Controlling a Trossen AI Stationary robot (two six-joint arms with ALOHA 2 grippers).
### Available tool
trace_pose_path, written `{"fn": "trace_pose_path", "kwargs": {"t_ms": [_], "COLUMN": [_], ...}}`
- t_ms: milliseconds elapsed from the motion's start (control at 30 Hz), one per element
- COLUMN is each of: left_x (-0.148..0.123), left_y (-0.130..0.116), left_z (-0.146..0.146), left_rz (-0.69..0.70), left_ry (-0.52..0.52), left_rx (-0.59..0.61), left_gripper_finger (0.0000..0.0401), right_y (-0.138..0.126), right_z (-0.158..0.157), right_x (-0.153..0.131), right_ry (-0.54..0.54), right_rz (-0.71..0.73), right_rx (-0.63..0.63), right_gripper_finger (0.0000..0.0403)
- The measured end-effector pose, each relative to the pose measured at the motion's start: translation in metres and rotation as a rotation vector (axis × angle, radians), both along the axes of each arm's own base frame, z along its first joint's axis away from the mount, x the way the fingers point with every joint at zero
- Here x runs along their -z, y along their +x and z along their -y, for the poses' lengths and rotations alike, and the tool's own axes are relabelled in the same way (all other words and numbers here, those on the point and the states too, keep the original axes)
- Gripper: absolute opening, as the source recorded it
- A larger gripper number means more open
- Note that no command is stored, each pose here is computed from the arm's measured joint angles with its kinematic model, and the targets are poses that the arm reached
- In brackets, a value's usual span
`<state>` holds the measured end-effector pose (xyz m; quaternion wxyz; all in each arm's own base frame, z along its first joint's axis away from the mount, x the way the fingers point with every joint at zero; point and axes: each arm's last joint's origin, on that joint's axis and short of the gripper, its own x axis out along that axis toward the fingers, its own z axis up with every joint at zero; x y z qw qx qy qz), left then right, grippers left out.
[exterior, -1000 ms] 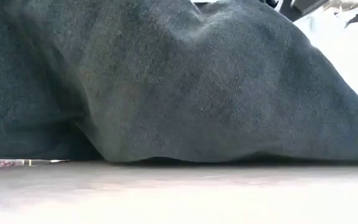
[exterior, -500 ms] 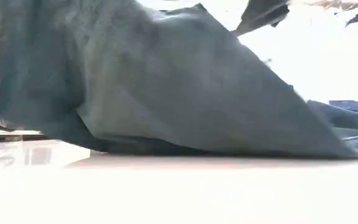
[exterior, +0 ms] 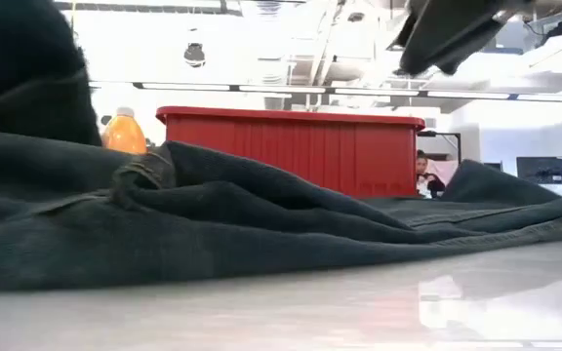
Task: Fold Laundry from Bin
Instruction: Fold the dark blue pants
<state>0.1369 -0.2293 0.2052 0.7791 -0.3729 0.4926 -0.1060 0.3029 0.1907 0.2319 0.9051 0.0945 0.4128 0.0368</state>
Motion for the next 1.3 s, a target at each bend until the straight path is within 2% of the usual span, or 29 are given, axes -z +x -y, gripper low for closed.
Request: {"fn": "trace_pose_path", "kwargs": {"t_ms": [67, 167, 267, 367, 433, 533, 633, 767, 800, 867, 900, 967, 1067, 1133, 1300], "left_x": [0.013, 0.018, 0.014, 0.008, 0.009, 0.012, 0.013, 0.015, 0.017, 0.017, 0.016, 0.009, -0.008, -0.016, -0.052], "left_y": [-0.006, -0.019, -0.037, -0.056, -0.063, -0.067, -0.066, -0.067, -0.068, -0.067, -0.066, -0.062, -0.049, -0.042, -0.040], "left_z": [0.020, 0.038, 0.045, 0.046, 0.046, 0.047, 0.048, 0.050, 0.049, 0.045, 0.041, 0.033, 0.014, -0.003, -0.046], "left_rz": [0.004, 0.050, 0.095, 0.162, 0.150, 0.089, 0.026, -0.141, -0.205, -0.308, -0.314, -0.239, -0.107, -0.088, -0.011], "left_ry": [-0.041, -0.124, -0.171, -0.192, -0.192, -0.187, -0.181, -0.172, -0.162, -0.148, -0.131, -0.101, -0.047, -0.002, -0.010], "left_rx": [-0.042, -0.116, -0.205, -0.278, -0.276, -0.234, -0.156, 0.069, 0.140, 0.202, 0.204, 0.209, 0.197, 0.177, 0.202], "left_gripper_finger": [0.0000, 0.0000, 0.0000, 0.0000, 0.0000, 0.0015, 0.0048, 0.0100, 0.0112, 0.0130, 0.0136, 0.0140, 0.0137, 0.0132, 0.0120], "right_y": [-0.003, 0.003, 0.016, 0.030, 0.040, 0.057, 0.069, 0.081, 0.083, 0.083, 0.083, 0.079, 0.071, 0.062, 0.046], "right_z": [-0.003, 0.002, 0.012, 0.017, 0.019, 0.018, 0.012, 0.003, 0.000, -0.004, -0.006, -0.007, -0.007, -0.008, -0.011], "right_x": [-0.002, -0.004, -0.007, -0.009, -0.006, 0.020, 0.047, 0.061, 0.066, 0.077, 0.083, 0.091, 0.097, 0.098, 0.095], "right_ry": [-0.004, 0.010, 0.044, 0.060, 0.068, 0.110, 0.153, 0.179, 0.176, 0.169, 0.169, 0.172, 0.170, 0.130, 0.078], "right_rz": [0.009, 0.038, 0.097, 0.181, 0.220, 0.198, 0.195, 0.256, 0.247, 0.212, 0.191, 0.124, 0.003, -0.061, -0.161], "right_rx": [0.001, 0.024, 0.061, 0.020, -0.018, -0.075, -0.101, -0.106, -0.107, -0.109, -0.106, -0.082, -0.009, 0.026, 0.041], "right_gripper_finger": [0.0097, 0.0092, 0.0091, 0.0090, 0.0090, 0.0089, 0.0083, 0.0056, 0.0047, 0.0027, 0.0019, 0.0012, 0.0019, 0.0022, 0.0016]}}
